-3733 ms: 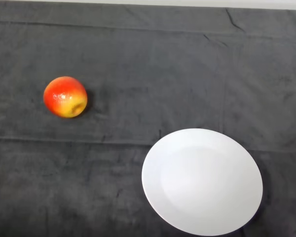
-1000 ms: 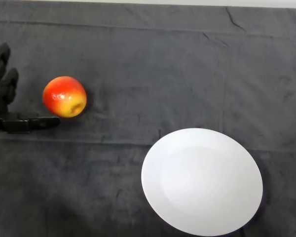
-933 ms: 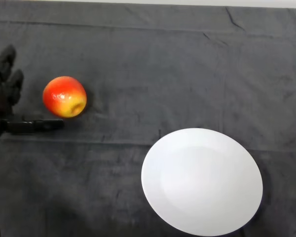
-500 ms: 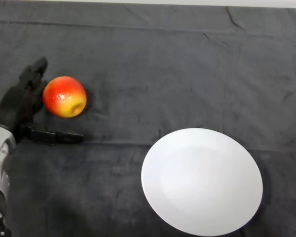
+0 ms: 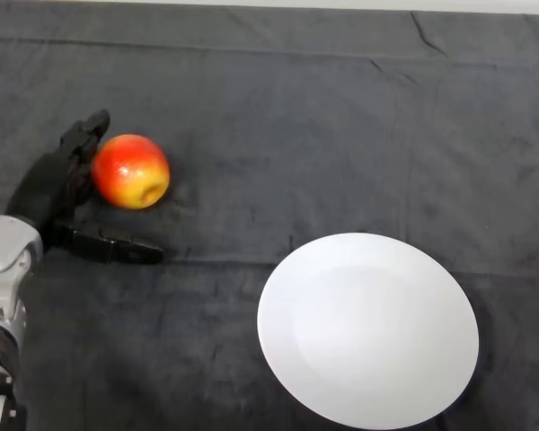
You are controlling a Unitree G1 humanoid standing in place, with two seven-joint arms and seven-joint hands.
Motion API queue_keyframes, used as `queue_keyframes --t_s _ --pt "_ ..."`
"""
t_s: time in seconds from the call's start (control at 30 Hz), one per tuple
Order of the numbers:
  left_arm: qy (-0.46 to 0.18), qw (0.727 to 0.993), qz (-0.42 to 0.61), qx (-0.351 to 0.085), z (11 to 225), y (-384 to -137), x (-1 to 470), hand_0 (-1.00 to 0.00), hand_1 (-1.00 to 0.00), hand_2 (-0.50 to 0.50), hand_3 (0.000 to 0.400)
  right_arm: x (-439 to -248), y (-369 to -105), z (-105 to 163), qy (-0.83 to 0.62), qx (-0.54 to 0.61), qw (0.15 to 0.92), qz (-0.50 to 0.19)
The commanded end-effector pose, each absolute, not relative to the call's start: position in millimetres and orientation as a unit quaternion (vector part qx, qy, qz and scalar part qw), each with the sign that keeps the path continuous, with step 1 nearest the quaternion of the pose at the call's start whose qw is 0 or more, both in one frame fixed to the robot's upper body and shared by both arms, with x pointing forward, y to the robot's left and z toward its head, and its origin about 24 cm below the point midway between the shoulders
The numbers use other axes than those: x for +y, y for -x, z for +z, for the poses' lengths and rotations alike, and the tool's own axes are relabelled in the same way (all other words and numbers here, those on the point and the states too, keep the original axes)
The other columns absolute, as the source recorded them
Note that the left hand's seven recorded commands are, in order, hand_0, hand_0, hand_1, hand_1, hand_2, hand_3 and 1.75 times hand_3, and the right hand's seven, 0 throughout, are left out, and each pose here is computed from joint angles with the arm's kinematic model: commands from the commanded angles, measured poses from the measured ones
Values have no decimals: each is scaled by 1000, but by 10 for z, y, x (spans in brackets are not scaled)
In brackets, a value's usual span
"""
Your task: Move the apple to the plate
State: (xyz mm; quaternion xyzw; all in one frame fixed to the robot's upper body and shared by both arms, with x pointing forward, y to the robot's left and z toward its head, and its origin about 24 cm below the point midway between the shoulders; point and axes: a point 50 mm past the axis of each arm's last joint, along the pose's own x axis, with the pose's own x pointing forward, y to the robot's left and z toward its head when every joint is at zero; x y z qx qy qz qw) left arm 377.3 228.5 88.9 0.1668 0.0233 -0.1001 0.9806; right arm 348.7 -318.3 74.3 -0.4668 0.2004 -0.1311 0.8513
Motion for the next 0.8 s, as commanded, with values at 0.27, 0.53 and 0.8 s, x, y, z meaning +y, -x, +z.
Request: queue_keyframes --t_s 0.27,0.53,0.8 --pt "-182 980 -76 28 980 -3823 2332 0 0 0 0 -3247 -3393 614 462 226 848 -132" --pt "-188 979 -67 36 1035 -3861 2336 0 0 0 0 -3247 -3392 614 462 226 848 -132" --pt "-212 974 -64 45 1092 -3895 2329 0 0 0 0 -3247 -3392 614 462 226 848 -132"
